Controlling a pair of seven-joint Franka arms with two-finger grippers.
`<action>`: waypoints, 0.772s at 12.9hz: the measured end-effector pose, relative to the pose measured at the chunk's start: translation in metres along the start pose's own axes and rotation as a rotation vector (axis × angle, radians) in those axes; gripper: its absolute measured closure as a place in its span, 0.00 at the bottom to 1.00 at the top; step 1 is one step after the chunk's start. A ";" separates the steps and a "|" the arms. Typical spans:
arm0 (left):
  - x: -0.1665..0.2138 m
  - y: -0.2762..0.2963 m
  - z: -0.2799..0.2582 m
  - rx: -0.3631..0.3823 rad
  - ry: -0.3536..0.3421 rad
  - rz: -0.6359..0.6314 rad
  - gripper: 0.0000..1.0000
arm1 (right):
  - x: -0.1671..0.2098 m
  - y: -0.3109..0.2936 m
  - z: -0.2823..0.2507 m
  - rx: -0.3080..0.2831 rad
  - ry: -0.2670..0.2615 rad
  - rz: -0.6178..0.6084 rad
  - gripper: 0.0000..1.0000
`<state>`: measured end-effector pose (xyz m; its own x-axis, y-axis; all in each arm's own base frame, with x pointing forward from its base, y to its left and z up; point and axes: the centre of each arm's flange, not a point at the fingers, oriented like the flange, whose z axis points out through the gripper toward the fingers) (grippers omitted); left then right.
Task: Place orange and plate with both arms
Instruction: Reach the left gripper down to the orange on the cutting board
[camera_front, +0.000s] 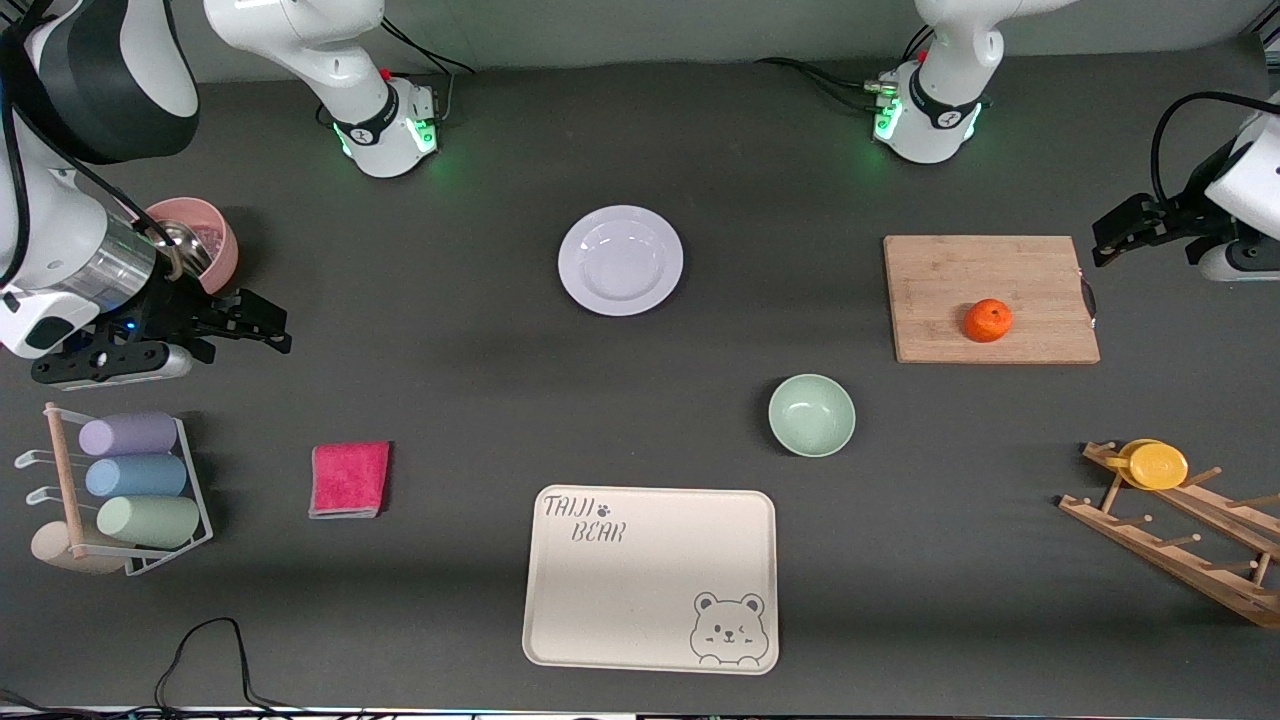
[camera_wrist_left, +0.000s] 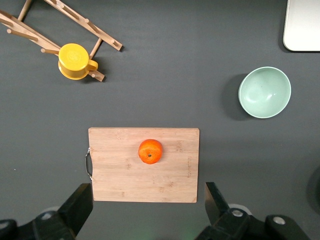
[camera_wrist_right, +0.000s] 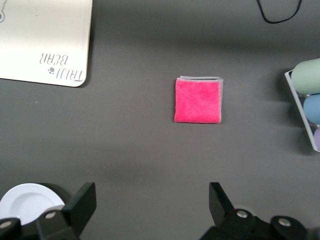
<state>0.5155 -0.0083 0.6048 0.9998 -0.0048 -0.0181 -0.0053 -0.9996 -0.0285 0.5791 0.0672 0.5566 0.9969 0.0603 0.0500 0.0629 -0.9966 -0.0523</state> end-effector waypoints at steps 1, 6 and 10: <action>0.000 0.000 0.000 0.000 0.000 0.001 0.00 | 0.000 0.001 -0.001 -0.008 0.001 -0.002 0.00; 0.001 -0.004 0.009 0.001 -0.034 0.021 0.00 | -0.002 0.002 -0.006 -0.025 -0.014 -0.006 0.00; 0.009 -0.015 0.085 0.052 -0.084 0.022 0.00 | -0.005 0.002 -0.009 -0.026 -0.029 -0.005 0.00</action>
<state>0.5229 0.0090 0.5200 0.9945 -0.0225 -0.1027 -0.0307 -0.9964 -0.0794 0.5743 0.0641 0.5652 0.9976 0.0666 0.0209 0.0672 -0.9974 -0.0261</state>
